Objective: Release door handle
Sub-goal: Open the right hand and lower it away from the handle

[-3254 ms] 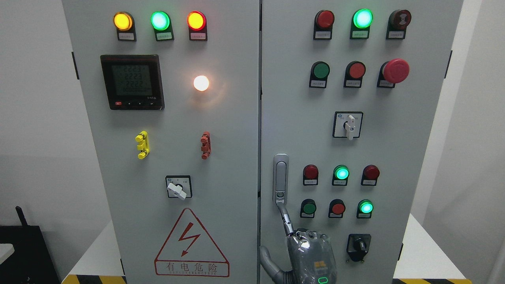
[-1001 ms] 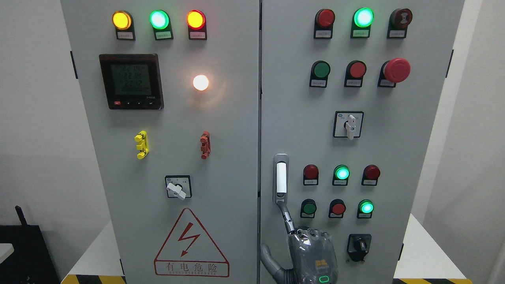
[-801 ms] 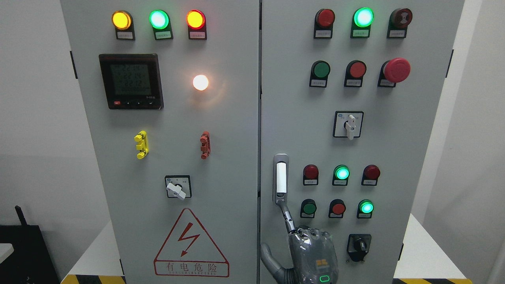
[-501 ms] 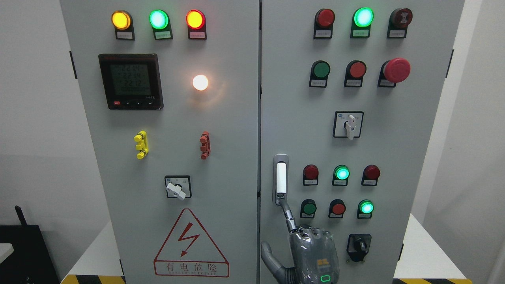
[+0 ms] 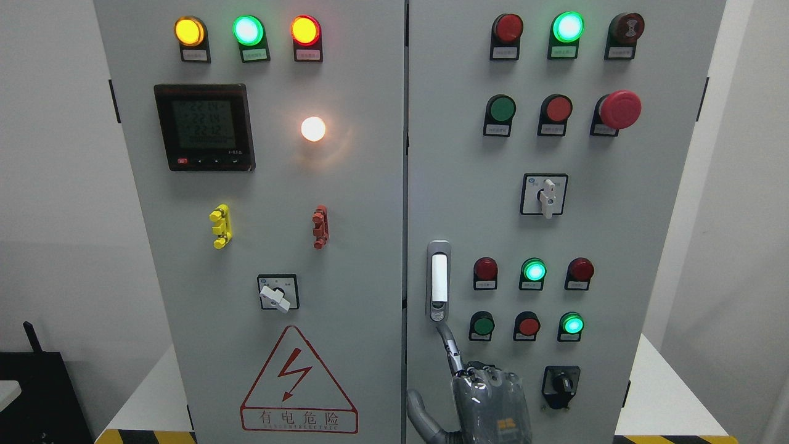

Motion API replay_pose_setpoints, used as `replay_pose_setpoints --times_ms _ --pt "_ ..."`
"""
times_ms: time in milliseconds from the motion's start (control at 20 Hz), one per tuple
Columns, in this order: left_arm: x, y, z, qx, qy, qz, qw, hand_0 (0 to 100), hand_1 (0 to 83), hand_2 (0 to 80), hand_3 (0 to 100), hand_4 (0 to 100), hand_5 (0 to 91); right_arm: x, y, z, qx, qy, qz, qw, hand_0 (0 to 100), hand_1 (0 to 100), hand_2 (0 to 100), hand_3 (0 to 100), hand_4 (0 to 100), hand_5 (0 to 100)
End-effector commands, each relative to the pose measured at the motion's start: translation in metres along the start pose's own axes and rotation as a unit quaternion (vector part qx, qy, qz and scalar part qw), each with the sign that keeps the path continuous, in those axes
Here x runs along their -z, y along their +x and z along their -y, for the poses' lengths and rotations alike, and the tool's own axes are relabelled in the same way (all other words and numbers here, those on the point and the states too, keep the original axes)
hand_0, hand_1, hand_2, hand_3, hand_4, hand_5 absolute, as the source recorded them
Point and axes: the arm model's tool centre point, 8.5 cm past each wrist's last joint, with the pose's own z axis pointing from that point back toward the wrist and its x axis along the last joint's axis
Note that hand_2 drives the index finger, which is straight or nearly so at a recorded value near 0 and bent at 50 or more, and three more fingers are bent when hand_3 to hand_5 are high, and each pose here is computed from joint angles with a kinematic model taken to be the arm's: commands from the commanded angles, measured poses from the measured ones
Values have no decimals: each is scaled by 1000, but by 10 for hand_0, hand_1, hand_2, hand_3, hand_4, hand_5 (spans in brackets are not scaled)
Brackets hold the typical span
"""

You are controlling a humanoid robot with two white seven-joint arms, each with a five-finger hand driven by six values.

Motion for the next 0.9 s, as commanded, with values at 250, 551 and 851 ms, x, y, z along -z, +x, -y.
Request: replay_pose_setpoints --times_ms 250,551,851 --pt "0 -1 0 -1 -1 -3 1000 120 389 0 0 0 0 -26 8 29 17 -44 25 999 462 206 150 1000 926 993" --pt "0 -1 0 -1 -1 -3 1000 120 389 0 0 0 0 -33 4 42 19 -70 32 997 483 184 395 1000 923 996" --pt "0 -1 0 -1 -1 -3 1000 120 389 0 0 0 0 -32 2 52 62 -89 35 994 512 124 573 1000 920 995"
